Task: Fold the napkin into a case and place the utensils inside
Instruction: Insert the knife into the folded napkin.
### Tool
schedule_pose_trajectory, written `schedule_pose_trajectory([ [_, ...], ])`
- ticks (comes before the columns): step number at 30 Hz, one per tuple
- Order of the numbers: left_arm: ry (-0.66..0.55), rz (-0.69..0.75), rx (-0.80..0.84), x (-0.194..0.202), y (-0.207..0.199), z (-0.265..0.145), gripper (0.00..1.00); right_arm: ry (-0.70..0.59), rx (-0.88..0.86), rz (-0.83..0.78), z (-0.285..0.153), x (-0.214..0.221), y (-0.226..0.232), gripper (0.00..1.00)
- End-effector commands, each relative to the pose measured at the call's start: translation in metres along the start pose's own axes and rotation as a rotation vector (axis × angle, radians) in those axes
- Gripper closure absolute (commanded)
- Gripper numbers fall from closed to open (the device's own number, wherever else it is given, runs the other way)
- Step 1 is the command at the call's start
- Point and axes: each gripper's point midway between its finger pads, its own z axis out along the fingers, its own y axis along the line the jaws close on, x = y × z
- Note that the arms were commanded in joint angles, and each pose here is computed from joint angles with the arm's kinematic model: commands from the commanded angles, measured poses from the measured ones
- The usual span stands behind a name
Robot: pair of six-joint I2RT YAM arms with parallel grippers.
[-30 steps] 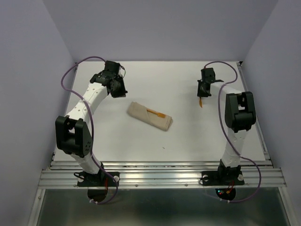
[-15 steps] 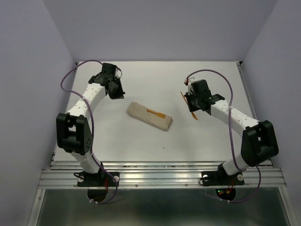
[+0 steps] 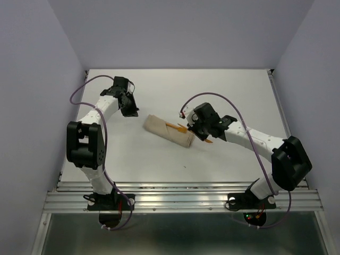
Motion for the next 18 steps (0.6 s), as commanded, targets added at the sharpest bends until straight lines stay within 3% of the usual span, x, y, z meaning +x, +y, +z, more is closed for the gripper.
schedule_pose_trajectory([
  [1,0.018,0.001,0.025,0.006,0.0,0.007,0.96,0.005,0.002,-0.115,0.002,-0.014,0.004,0.99],
  [8,0.043,0.005,0.014,0.007,0.002,0.018,0.96,0.076,-0.038,-0.201,0.023,-0.009,0.023,0.99],
  [18,0.077,-0.003,-0.002,0.015,0.007,0.036,0.96,0.08,-0.078,-0.265,0.037,-0.015,0.04,0.99],
])
